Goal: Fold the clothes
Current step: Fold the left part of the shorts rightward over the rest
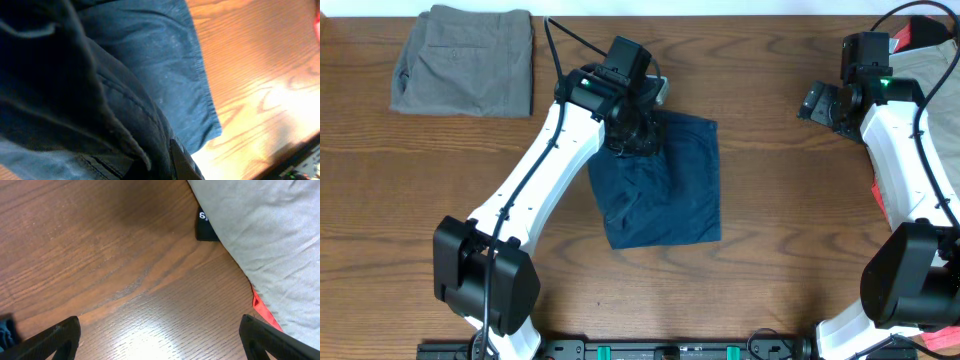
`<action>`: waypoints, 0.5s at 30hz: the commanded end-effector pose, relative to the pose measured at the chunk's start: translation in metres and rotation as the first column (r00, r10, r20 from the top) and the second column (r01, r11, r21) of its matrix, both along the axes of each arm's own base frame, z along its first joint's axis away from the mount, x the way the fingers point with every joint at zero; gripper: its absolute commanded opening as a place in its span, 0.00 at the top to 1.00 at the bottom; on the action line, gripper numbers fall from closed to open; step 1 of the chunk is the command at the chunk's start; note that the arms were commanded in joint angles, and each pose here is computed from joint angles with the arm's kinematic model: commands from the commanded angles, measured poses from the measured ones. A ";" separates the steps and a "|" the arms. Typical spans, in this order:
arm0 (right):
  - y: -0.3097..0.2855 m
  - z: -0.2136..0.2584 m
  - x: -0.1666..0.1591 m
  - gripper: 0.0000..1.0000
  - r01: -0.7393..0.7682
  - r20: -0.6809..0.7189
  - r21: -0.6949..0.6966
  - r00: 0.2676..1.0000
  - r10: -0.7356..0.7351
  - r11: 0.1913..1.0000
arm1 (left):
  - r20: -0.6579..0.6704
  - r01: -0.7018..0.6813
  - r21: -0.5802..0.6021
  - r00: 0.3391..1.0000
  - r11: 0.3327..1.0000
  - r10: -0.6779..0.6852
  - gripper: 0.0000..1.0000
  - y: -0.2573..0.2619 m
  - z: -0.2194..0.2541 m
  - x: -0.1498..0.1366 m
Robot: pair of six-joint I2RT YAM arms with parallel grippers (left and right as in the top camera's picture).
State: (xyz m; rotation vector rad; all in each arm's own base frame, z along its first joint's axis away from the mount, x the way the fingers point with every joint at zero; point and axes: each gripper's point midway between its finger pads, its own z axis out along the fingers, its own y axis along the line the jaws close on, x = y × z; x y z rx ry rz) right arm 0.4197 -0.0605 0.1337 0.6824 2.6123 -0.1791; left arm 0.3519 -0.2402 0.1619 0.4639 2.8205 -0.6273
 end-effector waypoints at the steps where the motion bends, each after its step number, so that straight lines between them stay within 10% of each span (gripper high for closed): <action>1: -0.001 0.010 0.000 0.01 -0.010 0.019 -0.019 1.000 0.010 1.000 | -0.003 0.021 -0.056 1.000 0.998 -0.021 0.94 -0.014 0.010 -0.004; 15: 0.000 0.010 0.000 0.01 -0.012 0.019 -0.019 1.000 0.012 1.000 | -0.067 0.095 -0.045 0.993 0.994 -0.098 0.94 -0.044 -0.029 -0.019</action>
